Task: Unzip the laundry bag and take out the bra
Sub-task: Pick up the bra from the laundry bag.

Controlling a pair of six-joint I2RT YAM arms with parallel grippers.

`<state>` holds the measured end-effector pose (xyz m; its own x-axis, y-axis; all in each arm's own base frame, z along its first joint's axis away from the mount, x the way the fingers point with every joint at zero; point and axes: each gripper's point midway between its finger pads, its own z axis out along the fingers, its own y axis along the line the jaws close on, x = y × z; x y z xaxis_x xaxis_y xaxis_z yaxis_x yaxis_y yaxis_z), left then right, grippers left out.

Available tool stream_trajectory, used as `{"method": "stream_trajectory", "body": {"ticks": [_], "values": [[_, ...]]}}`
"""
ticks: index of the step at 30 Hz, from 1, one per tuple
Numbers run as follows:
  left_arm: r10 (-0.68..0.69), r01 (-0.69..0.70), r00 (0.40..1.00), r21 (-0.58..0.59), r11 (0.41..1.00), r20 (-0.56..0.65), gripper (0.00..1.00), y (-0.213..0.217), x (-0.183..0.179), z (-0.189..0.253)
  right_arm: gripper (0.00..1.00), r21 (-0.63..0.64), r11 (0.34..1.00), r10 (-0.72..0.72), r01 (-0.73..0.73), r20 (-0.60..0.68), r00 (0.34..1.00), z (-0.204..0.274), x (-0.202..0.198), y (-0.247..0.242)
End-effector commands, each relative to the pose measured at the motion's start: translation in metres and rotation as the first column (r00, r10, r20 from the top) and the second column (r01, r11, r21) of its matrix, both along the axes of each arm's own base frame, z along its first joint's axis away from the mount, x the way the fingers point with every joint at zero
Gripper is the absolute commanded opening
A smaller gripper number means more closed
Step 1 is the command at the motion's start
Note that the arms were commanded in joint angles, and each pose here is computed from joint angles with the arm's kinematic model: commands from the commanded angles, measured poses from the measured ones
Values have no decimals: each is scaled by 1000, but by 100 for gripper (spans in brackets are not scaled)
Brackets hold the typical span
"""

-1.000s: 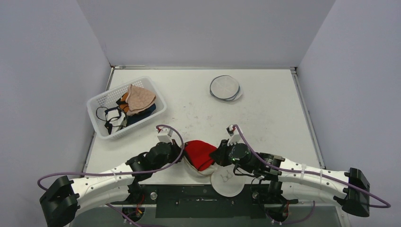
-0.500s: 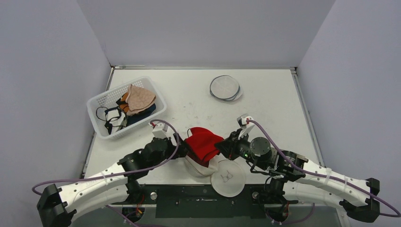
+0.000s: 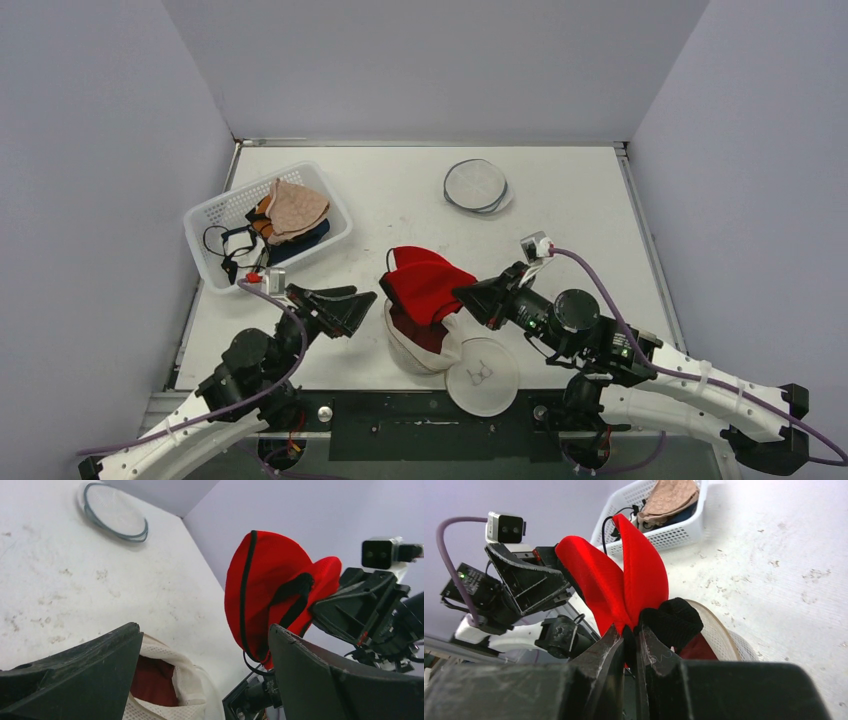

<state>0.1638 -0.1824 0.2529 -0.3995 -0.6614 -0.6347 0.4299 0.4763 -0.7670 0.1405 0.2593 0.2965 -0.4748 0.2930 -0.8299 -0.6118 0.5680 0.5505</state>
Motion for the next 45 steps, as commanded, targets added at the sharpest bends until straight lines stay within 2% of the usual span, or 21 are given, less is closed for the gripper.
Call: {"method": "stream_trajectory", "body": {"ticks": [1,6,9,18,26,28,30,34,38,39,40,41,43,45], "values": [[-86,104,941,-38,994,328,96,-3,-23,63,5,130,990,52,-59,58,997,36,-7,8],[-297,289,857,84,954,422,96,-29,-52,96,5,202,969,121,-139,100,988,57,-18,14],[-374,371,818,96,924,437,96,-44,-61,107,5,227,959,150,-172,111,982,65,-23,18],[-411,449,755,53,892,511,96,-52,-72,126,5,284,927,219,-246,124,968,79,-36,21],[-459,491,741,72,868,491,96,-64,-72,123,5,305,911,253,-278,119,960,78,-39,29],[-475,506,734,77,859,486,100,-68,-72,121,5,306,910,256,-279,116,960,78,-38,31],[-485,518,724,77,852,491,88,-69,-73,122,5,300,912,258,-279,109,960,75,-37,33],[-485,518,723,78,852,493,46,-69,-73,124,5,283,921,250,-267,96,964,70,-34,35],[-440,469,759,65,881,480,7,-63,-65,125,7,256,934,235,-248,81,969,64,-30,34],[-420,447,774,61,892,473,0,-61,-61,125,11,245,938,232,-245,80,969,64,-30,34],[-402,427,788,57,903,466,0,-59,-57,125,18,231,942,231,-243,77,970,62,-29,34],[-379,400,804,54,915,459,0,-56,-53,125,29,209,947,233,-243,74,970,60,-30,33],[-329,346,836,42,937,439,0,-49,-44,126,59,179,954,231,-241,77,970,60,-29,31],[-273,284,866,37,958,419,0,-42,-34,128,77,123,965,225,-230,58,973,53,-29,27]]}}
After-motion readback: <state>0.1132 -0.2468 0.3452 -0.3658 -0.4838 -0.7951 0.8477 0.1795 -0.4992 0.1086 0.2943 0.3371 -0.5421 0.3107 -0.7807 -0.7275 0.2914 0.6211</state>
